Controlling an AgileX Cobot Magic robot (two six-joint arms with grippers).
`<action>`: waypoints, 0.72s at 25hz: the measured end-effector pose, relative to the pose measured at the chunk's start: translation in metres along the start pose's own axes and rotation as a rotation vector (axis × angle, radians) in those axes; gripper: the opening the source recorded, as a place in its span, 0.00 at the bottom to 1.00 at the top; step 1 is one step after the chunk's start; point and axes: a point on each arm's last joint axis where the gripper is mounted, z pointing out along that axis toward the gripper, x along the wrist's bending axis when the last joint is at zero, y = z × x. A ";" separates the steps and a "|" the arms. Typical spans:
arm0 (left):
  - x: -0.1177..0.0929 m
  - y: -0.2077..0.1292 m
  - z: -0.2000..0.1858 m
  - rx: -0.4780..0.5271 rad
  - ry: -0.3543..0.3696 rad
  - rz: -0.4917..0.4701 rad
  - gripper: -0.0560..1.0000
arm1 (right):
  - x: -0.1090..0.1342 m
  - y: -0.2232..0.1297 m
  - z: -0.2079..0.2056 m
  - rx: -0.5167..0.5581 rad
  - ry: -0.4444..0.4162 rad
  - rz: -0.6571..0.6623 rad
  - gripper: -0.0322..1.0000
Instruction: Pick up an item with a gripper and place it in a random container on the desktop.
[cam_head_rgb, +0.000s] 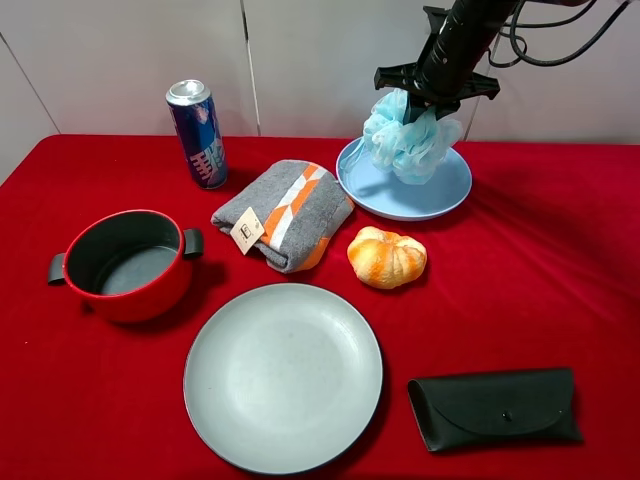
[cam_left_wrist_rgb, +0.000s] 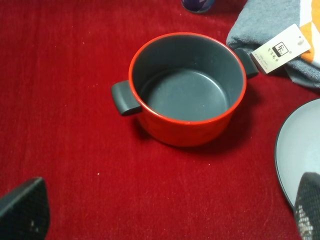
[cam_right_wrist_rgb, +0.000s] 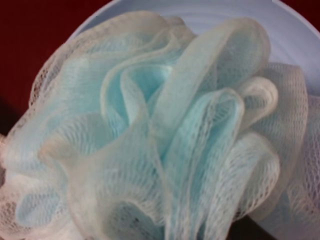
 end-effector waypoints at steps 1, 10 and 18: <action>0.000 0.000 0.000 0.000 0.000 0.000 0.98 | 0.000 0.000 0.000 0.000 0.000 0.000 0.18; 0.000 0.000 0.000 0.000 0.000 0.000 0.98 | 0.000 -0.001 0.000 0.007 0.000 0.001 0.46; 0.000 0.000 0.000 0.000 0.000 0.000 0.98 | 0.001 -0.001 0.000 0.013 0.009 0.007 0.70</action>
